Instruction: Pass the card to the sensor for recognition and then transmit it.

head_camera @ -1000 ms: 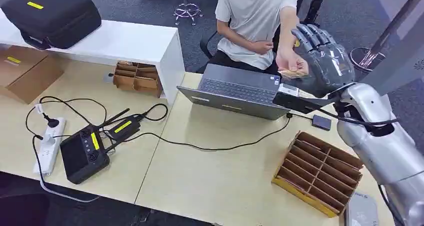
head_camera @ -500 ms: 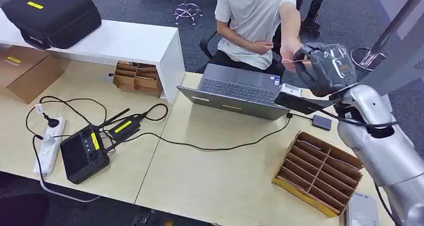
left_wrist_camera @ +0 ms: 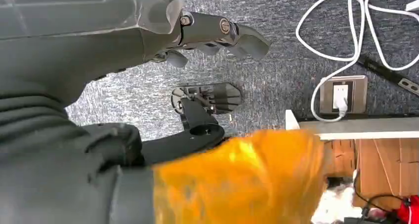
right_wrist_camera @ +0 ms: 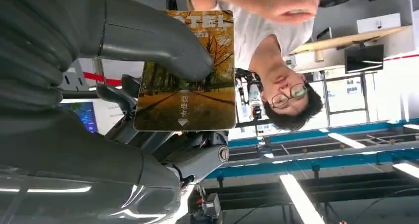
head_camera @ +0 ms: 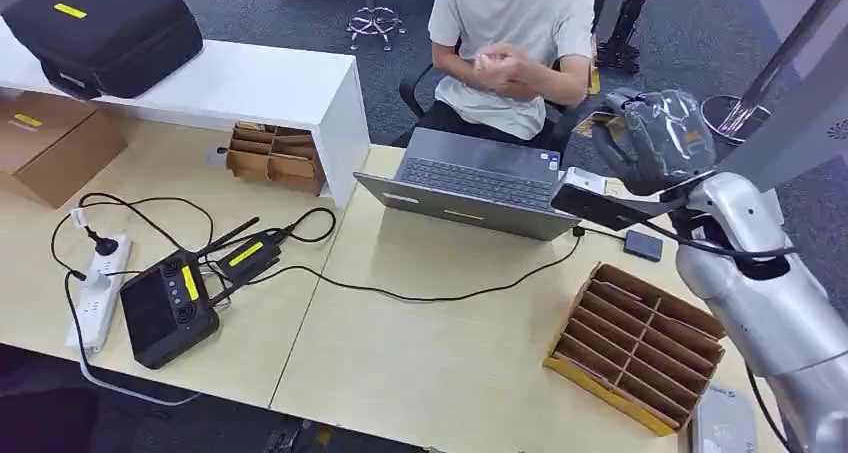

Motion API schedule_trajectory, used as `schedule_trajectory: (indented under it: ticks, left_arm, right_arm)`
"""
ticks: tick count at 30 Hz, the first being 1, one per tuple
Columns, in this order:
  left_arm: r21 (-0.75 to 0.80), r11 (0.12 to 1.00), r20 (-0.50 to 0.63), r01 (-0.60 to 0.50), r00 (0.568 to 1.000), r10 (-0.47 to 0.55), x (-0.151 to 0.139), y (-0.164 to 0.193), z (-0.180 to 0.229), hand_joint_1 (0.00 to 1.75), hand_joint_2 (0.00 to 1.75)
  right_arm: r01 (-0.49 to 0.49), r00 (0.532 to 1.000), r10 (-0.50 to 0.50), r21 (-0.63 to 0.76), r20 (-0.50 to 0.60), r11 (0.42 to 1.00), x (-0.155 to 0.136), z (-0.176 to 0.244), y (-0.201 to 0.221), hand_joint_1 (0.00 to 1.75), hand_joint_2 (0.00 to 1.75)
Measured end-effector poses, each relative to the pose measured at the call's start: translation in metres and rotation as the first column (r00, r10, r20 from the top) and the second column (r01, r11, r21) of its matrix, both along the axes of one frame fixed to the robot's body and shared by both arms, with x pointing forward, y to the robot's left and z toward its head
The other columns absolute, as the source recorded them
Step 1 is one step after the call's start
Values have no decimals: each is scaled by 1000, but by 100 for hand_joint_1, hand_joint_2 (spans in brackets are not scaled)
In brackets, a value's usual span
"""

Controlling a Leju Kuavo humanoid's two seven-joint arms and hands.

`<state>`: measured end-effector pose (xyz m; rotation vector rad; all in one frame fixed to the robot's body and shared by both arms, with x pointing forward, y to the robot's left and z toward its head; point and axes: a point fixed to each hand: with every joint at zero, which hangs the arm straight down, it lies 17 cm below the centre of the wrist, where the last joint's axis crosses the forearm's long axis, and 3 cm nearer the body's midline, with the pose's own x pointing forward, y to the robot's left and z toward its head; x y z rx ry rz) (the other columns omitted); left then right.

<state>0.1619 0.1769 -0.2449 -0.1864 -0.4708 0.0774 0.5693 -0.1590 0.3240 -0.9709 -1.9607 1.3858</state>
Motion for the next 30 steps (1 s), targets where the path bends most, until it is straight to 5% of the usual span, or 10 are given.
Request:
schedule_trajectory:
  ticks: [6,12,23,30]
  left_arm:
    - [24,1000,-3,-8,1000,8,0,5,-2,0,0]
    - [31,999,-14,-31,999,32,-5,8,-4,0,0]
    - [37,986,-81,-161,983,164,-40,22,-14,0,0]
    - [37,983,-90,-182,979,184,-44,24,-15,0,0]
  right_arm:
    - [-3,1000,3,8,0,1000,-1,0,0,175,175]
    - [-8,992,-1,65,125,998,-21,4,-17,175,175]
    - [121,973,-139,107,184,987,-137,-67,-173,175,175]
    - [186,962,-199,82,188,979,-166,-64,-213,175,175]
